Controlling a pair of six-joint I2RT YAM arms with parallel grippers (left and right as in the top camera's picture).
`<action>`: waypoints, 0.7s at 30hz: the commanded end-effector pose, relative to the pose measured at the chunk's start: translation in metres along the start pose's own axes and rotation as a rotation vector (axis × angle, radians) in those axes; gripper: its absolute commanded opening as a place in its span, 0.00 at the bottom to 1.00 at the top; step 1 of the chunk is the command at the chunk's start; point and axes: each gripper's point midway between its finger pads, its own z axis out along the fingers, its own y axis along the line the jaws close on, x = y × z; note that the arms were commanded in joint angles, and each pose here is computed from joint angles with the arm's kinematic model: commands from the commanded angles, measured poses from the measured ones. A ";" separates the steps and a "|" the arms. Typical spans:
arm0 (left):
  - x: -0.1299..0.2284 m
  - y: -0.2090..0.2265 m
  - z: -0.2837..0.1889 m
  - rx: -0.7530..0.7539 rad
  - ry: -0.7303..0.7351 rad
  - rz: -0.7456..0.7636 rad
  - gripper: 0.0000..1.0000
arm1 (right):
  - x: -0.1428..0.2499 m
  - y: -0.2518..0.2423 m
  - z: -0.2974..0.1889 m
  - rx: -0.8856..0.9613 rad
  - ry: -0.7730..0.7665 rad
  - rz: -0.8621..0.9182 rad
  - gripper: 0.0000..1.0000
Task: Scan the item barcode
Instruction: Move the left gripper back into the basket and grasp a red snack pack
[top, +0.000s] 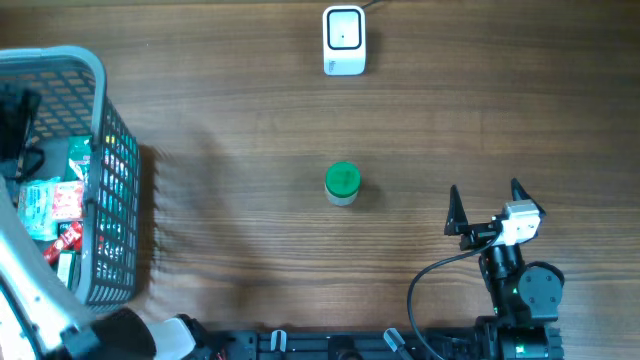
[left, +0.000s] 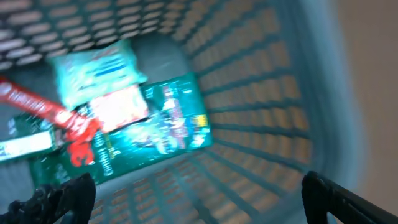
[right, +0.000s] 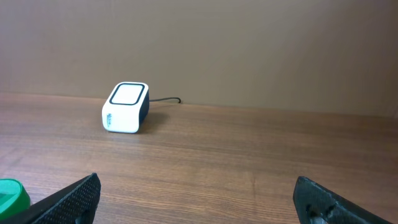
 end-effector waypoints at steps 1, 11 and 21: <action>0.006 0.032 0.041 -0.122 0.064 -0.088 1.00 | -0.001 -0.002 0.000 0.010 -0.005 0.010 1.00; 0.035 0.082 0.143 -0.297 0.206 -0.124 1.00 | -0.001 -0.002 0.000 0.010 -0.005 0.010 1.00; 0.050 0.118 0.194 -0.477 0.273 -0.134 1.00 | -0.001 -0.002 0.000 0.010 -0.005 0.010 1.00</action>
